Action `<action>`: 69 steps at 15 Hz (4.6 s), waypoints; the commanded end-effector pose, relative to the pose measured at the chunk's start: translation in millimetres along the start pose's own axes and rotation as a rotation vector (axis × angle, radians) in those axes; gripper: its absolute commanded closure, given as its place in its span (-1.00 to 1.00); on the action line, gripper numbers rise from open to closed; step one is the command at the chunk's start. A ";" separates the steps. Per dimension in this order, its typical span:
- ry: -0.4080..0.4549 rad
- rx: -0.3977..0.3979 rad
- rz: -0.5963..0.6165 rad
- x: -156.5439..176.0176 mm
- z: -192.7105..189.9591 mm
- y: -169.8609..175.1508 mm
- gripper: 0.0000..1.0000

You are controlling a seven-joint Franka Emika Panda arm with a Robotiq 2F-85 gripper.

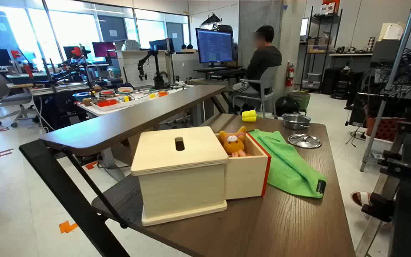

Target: Move the cloth

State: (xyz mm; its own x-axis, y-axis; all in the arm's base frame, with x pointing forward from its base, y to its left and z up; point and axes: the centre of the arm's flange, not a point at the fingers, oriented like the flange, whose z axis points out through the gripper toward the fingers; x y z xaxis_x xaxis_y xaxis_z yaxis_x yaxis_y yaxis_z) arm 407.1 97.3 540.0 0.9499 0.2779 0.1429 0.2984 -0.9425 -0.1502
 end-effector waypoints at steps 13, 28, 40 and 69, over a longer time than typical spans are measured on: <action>0.068 -0.050 0.071 20.6 3.4 3.5 -1.00; -0.123 -0.148 0.266 105.5 285.5 88.3 -1.00; -0.210 -0.129 0.268 133.9 428.9 111.8 -1.00; -0.144 -0.214 0.494 201.3 481.2 227.1 -1.00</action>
State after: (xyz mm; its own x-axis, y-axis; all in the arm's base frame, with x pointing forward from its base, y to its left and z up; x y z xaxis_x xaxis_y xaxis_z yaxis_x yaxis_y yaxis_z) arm 683.7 39.0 75.9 0.9879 -0.1525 -0.0295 -0.1517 -0.9880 0.0288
